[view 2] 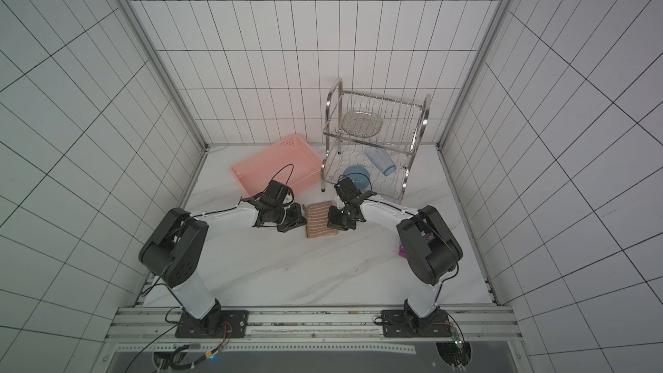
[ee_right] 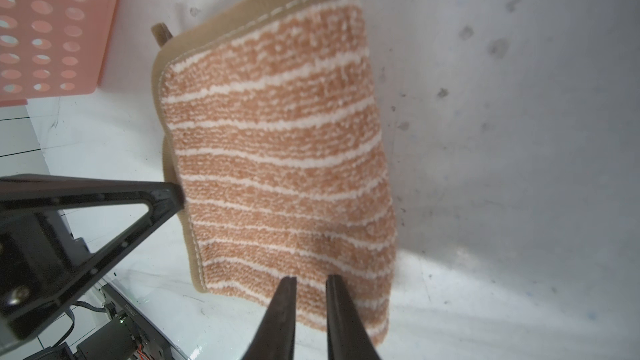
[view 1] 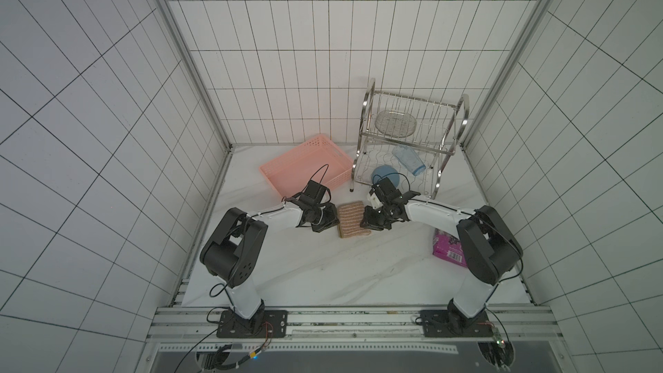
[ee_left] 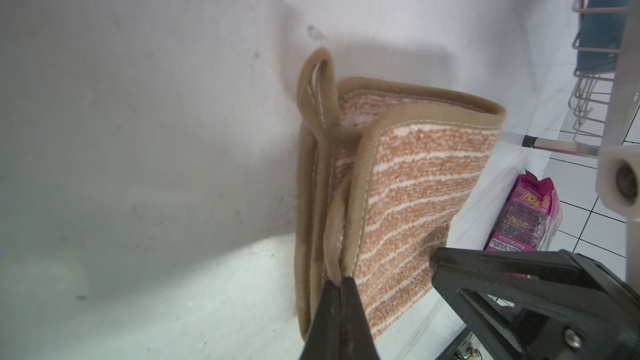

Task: Fold the square dishcloth
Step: Smooth out the cleaning item at the center of the board.

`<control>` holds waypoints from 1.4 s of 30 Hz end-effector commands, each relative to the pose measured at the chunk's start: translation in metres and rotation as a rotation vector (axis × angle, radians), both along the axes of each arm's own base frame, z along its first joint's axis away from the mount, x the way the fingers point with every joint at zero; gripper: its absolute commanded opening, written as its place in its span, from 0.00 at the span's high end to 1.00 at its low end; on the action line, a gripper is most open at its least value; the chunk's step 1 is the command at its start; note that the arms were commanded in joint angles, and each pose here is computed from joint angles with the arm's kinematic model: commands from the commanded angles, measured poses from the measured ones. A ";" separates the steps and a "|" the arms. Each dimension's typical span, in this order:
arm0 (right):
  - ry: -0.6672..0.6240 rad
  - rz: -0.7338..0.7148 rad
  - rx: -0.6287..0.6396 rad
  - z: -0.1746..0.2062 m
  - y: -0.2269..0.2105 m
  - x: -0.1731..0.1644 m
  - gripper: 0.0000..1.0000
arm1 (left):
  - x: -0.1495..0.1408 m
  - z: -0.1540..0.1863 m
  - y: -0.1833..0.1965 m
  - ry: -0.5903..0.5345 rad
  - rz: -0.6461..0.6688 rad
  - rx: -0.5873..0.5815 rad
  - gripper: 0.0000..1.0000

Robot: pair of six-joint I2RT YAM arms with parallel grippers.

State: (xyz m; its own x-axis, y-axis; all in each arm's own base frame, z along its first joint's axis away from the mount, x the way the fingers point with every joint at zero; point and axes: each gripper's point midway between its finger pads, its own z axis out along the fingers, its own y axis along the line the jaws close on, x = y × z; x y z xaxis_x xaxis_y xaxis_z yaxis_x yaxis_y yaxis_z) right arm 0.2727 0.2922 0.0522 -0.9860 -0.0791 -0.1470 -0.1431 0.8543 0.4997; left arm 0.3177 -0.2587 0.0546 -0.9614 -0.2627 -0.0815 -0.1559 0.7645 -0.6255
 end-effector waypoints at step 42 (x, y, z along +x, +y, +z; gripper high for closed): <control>0.093 -0.076 0.087 -0.021 -0.009 -0.011 0.85 | 0.006 -0.033 0.011 0.000 0.005 0.083 1.00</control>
State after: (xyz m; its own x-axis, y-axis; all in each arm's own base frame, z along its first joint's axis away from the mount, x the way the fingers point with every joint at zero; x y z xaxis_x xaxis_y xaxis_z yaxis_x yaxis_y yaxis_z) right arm 0.2623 0.2846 0.0372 -0.9967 -0.0128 -0.0802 -0.0567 0.8171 0.5736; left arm 0.3232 -0.2515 0.0323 -0.9618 -0.2515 -0.1080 -0.1468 0.8070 -0.5720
